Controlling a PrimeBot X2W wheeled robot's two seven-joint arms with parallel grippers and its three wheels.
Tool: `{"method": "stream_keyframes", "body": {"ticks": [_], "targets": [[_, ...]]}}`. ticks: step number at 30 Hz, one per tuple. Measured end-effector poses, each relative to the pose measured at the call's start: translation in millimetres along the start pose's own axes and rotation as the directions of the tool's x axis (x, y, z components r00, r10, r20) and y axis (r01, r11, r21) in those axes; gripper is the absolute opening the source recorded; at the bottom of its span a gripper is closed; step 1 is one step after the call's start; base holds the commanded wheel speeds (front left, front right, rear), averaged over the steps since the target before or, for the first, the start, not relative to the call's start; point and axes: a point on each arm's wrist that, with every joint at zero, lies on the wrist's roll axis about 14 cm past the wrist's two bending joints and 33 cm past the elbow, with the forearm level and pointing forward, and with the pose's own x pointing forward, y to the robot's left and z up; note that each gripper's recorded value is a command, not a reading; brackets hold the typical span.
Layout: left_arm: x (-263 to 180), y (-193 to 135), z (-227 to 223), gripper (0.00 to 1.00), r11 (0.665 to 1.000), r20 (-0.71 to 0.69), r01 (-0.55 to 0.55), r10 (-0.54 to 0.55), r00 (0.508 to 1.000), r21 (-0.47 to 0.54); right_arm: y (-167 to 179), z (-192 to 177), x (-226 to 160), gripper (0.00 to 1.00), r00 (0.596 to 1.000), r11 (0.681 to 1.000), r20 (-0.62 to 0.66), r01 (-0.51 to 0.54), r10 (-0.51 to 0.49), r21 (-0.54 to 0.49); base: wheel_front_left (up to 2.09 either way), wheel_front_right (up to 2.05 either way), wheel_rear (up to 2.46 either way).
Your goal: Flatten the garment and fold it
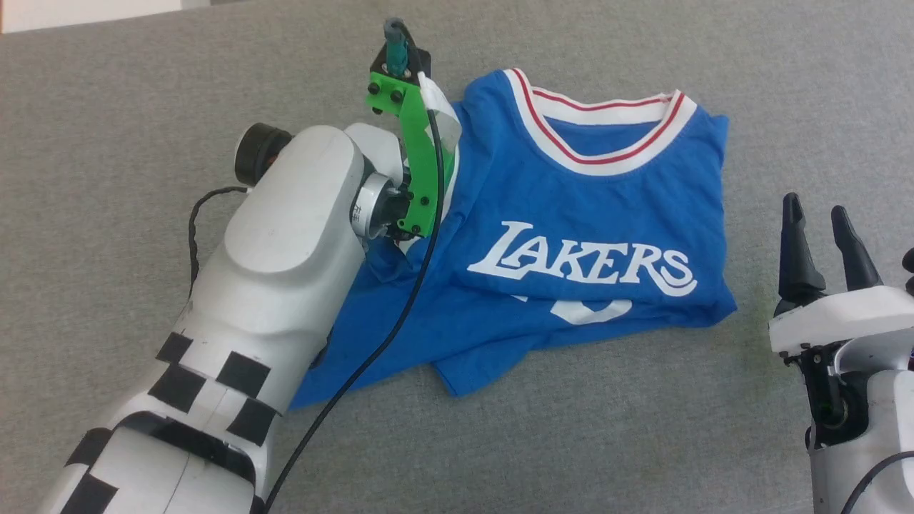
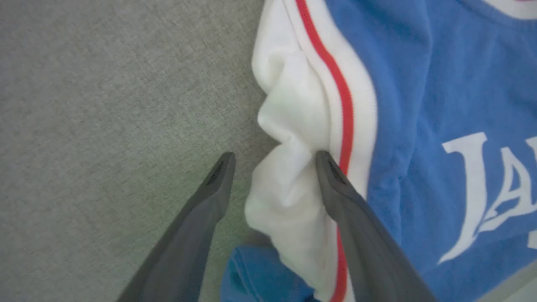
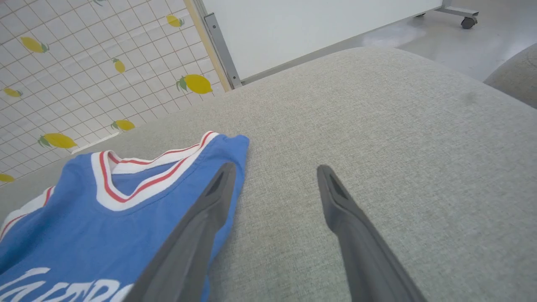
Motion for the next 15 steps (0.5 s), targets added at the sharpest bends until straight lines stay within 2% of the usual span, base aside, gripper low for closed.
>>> {"method": "stream_keyframes", "body": {"ticks": [2,3,4,5,10,15], "targets": [[7.4,-2.9,-5.6,1.0,1.0,-0.034,0.006,-0.005,0.999,0.02,-4.3,-3.7,-0.5,1.0,1.0,1.0,-0.006,0.012,-0.012,-0.003,0.0,0.0,0.0],[9.8,-4.1,-6.9,0.51,1.0,-0.048,0.011,-0.009,0.999,0.027,-6.2,-5.6,-0.7,1.0,1.0,1.0,-0.01,0.018,-0.018,-0.004,0.0,0.0,0.0],[11.2,-5.0,-5.6,0.13,0.999,-0.046,0.015,-0.014,0.999,0.03,-7.8,-7.4,-0.8,1.0,1.0,1.0,-0.013,0.022,-0.022,-0.003,0.0,0.0,0.0],[12.5,-5.8,-4.1,0.0,0.999,-0.04,0.02,-0.019,0.999,0.034,-8.5,-9.3,-0.4,1.0,1.0,1.0,-0.017,0.025,-0.025,-0.002,0.0,0.0,0.0],[9.7,-5.6,6.7,0.0,0.999,0.046,0.031,-0.032,0.998,0.03,-3.9,-14.8,3.5,1.0,1.0,1.0,-0.026,0.015,-0.015,0.002,0.0,0.0,0.0],[-18.6,8.3,39.2,0.0,0.997,0.261,0.041,-0.025,0.965,-0.059,8.9,-14.7,6.4,1.0,1.0,1.0,-0.025,-0.017,0.018,0.005,0.0,0.0,0.0]]}}
